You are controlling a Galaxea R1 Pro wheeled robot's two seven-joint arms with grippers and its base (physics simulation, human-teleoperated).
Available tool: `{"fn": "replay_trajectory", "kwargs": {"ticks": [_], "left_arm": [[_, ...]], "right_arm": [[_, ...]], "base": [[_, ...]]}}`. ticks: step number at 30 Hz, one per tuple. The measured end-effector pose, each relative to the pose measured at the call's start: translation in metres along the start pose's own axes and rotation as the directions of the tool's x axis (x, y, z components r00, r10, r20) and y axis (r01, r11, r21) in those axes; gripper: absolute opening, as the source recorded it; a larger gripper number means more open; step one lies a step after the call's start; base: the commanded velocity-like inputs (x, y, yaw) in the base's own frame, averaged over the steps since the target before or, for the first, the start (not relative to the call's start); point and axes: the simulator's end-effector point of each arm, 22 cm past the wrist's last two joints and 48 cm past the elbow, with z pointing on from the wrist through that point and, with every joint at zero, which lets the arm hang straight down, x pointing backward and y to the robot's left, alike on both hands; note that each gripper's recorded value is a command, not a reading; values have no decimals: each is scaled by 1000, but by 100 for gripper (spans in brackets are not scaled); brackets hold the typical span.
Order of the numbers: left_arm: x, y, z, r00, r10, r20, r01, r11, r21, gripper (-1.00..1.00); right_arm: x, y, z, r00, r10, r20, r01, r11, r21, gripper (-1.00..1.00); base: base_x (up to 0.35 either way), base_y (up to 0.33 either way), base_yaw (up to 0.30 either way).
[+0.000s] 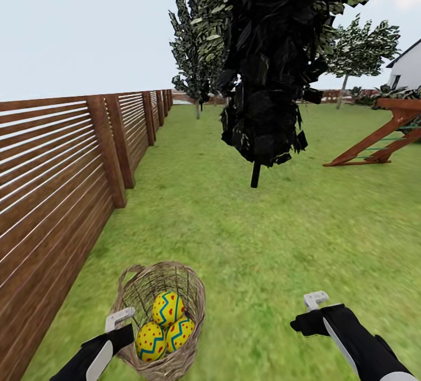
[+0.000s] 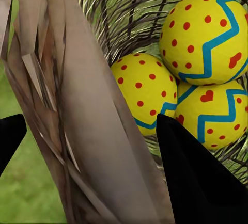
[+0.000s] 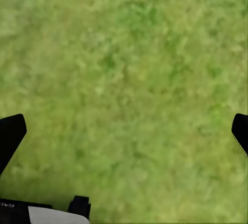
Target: Take the three Easter eggs out of the wicker basket on the lawn in the garden, then place them on the lawn next to a single tree (choose any tree) so that all three eggs are next to the same tree and none are left in the basket.
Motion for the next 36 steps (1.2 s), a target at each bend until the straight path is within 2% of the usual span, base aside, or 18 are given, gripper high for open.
{"fn": "replay_trajectory", "kwargs": {"ticks": [5,7,10,36], "left_arm": [[0,1,0,1000,0,0,0,1000,-2,-100],[0,0,0,1000,0,1,0,1000,-1,-100],[0,1,0,1000,-1,1,1,1000,-4,-100],[2,-5,0,1000,5,-4,-5,1000,4,-100]], "right_arm": [[0,1,0,1000,-6,-3,6,1000,3,100],[7,1,0,999,0,-35,1,1000,4,100],[10,2,1,999,0,-47,0,1000,3,100],[12,1,1,999,7,-51,-7,1000,2,100]], "base": [[339,0,0],[339,0,0],[339,0,0],[339,0,0]]}}
